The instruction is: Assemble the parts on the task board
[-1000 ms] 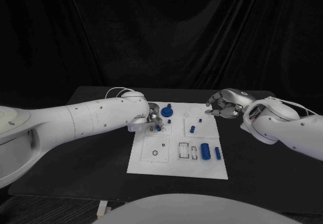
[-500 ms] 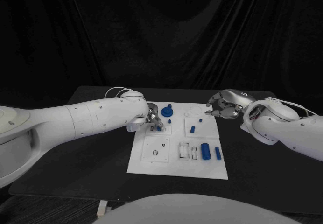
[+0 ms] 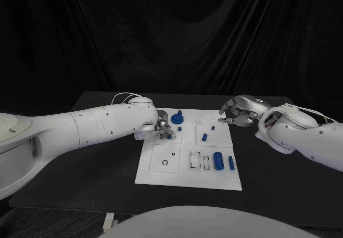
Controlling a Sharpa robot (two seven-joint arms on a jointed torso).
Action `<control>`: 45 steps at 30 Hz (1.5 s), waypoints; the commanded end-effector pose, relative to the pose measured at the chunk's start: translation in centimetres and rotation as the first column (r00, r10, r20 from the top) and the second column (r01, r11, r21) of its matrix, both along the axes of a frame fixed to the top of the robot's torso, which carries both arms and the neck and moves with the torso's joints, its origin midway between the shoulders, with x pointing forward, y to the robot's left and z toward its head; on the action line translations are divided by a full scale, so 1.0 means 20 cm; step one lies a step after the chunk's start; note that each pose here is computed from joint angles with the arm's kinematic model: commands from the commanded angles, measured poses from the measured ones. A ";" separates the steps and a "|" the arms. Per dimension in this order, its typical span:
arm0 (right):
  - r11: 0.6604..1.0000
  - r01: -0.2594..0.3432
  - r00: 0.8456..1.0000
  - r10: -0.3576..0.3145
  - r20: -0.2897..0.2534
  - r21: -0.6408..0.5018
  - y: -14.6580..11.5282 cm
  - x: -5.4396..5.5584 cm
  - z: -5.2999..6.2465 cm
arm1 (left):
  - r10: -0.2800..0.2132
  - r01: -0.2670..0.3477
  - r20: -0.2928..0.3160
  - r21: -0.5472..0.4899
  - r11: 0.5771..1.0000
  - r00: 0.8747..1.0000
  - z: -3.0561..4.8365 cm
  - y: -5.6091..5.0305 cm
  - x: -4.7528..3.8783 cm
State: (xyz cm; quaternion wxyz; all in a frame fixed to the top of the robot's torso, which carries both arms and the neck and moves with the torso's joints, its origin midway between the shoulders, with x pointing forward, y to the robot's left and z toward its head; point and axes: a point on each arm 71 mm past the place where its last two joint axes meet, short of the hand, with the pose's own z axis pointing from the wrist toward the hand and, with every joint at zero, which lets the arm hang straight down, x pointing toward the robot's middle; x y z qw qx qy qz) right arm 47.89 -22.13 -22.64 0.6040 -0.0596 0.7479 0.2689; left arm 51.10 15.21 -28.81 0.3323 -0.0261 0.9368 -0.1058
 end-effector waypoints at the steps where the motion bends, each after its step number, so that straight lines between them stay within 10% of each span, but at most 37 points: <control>1: 1.000 0.015 1.000 -0.015 -0.010 -0.010 -0.01 0.00 -0.01 | -0.002 0.003 -0.031 0.021 1.000 1.000 -0.031 0.01 -0.020; 17: 1.000 0.016 1.000 -0.016 -0.008 -0.010 -0.01 0.00 -0.01 | 0.040 -0.039 0.036 -0.020 0.999 0.999 -0.003 0.05 -0.015; 32: 1.000 0.026 1.000 -0.026 -0.008 -0.010 -0.04 -0.01 -0.01 | 0.070 -0.044 0.145 -0.171 0.984 0.987 0.309 0.16 0.049; 45: 1.000 0.021 1.000 -0.021 -0.015 -0.012 -0.04 -0.02 -0.01 | 0.103 -0.089 0.118 -0.123 0.988 0.988 0.376 0.32 0.161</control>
